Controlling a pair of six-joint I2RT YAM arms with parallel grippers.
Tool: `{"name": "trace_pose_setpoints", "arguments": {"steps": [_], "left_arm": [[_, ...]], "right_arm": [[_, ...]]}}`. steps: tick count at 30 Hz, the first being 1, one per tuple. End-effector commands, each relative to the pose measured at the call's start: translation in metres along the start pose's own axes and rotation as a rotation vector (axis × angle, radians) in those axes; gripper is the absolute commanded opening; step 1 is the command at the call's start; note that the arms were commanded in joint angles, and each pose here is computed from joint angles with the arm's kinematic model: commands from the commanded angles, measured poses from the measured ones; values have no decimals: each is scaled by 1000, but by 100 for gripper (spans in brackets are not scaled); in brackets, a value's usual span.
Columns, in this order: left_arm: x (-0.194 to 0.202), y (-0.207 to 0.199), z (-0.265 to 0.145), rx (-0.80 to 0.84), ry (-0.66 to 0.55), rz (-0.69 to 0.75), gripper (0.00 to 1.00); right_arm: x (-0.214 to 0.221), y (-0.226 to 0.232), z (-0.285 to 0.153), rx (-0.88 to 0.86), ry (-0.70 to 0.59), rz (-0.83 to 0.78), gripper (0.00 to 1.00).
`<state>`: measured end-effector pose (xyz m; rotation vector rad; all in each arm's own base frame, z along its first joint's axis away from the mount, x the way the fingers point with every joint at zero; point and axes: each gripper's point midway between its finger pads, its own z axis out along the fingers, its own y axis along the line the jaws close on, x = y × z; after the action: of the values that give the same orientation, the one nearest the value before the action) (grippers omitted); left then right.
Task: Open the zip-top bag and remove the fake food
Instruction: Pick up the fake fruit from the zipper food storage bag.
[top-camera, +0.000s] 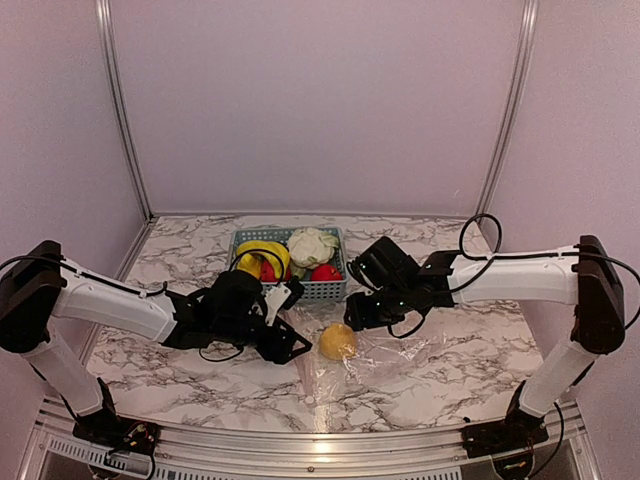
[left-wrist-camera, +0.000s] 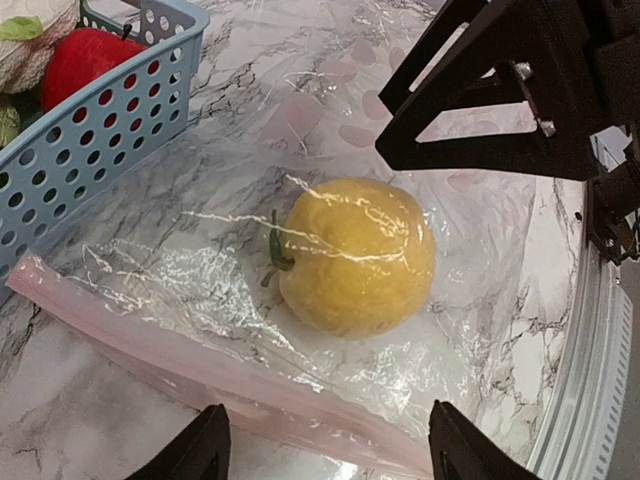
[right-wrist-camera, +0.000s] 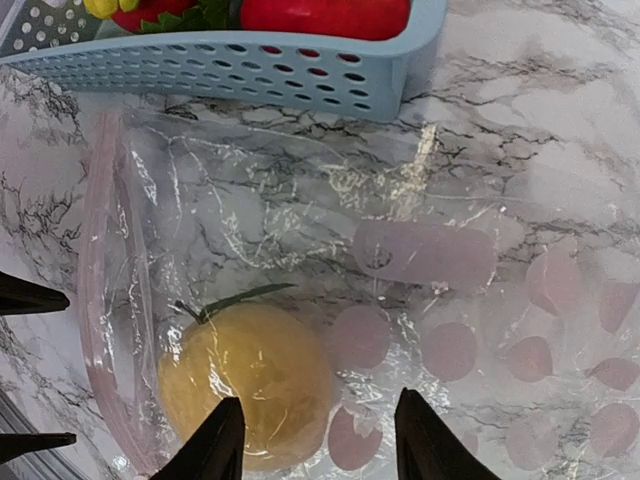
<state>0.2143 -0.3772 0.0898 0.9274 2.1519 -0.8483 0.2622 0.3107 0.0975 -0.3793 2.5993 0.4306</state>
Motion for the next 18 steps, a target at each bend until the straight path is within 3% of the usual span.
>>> {"name": "trace_pose_setpoints", "arguments": {"steps": [1, 10, 18], "left_arm": [[12, 8, -3, -29, 33, 2, 70], [23, 25, -10, -86, 52, 3, 69], [28, 33, -4, -110, 80, 5, 67]], "right_arm": [[8, 8, 4, -42, 27, -4, 47], [18, 9, 11, -66, 49, 9, 40], [20, 8, 15, -67, 55, 12, 12]]}}
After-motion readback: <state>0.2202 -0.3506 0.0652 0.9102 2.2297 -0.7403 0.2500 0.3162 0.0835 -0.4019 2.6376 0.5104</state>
